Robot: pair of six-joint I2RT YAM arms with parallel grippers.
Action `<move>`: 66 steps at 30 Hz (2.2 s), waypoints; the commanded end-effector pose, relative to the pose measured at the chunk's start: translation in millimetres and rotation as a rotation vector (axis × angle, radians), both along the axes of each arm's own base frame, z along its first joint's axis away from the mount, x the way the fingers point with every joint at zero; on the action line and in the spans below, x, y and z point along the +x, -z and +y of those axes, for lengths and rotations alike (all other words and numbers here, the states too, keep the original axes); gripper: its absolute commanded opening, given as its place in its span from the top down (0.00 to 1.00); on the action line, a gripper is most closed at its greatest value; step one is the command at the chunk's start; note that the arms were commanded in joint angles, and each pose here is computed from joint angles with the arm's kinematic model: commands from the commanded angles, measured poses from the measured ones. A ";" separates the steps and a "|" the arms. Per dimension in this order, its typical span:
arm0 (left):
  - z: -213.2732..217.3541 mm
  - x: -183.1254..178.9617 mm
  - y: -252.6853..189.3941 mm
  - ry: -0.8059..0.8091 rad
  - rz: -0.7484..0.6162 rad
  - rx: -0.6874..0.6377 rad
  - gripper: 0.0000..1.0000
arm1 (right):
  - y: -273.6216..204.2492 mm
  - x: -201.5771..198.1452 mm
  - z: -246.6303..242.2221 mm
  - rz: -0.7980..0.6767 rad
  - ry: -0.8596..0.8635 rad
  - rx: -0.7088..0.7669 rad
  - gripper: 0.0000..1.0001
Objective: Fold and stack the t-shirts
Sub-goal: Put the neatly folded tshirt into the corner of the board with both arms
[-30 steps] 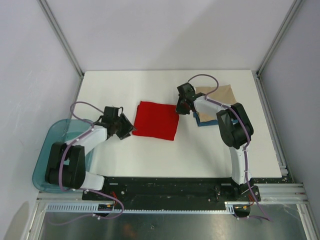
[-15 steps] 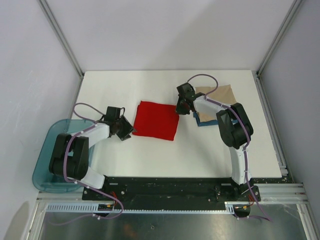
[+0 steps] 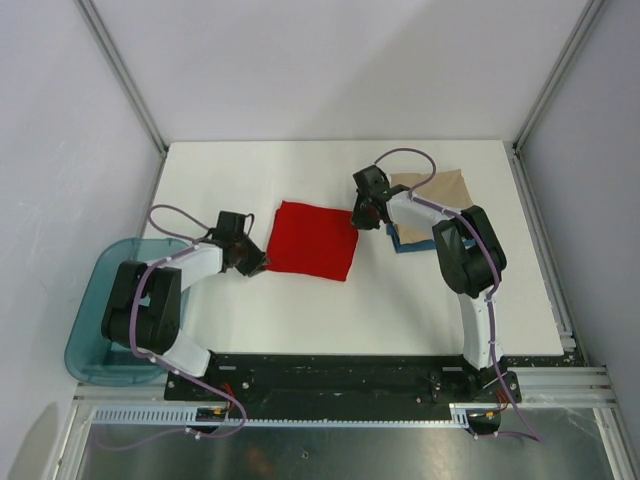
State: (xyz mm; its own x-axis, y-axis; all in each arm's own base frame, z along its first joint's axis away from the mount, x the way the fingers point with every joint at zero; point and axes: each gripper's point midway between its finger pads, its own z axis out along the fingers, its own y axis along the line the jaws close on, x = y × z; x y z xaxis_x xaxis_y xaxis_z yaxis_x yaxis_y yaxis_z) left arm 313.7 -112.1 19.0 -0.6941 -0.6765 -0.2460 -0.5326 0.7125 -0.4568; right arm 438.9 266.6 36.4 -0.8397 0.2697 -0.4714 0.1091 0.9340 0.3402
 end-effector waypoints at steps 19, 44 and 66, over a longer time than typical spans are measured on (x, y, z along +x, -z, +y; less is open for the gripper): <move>-24.3 38.9 -98.6 0.132 -0.254 0.043 1.00 | -132.1 -2.9 24.7 -0.312 -0.080 -0.064 1.00; -150.6 63.3 -191.3 0.313 -0.441 -0.070 1.00 | -222.9 36.6 -80.4 -0.487 0.087 -0.138 1.00; -345.2 106.4 -212.6 0.489 -0.529 -0.208 1.00 | -234.3 107.2 -240.6 -0.524 0.341 -0.098 1.00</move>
State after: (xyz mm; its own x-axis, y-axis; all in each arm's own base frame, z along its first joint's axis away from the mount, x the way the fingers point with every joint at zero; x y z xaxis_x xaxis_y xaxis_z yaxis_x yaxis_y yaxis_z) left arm 412.9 -431.7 207.5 -0.7725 -0.3638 -0.5204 0.1122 0.7285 -0.6758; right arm 518.0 34.1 236.2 -0.4628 0.3906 -0.7958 0.2937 0.9146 0.2780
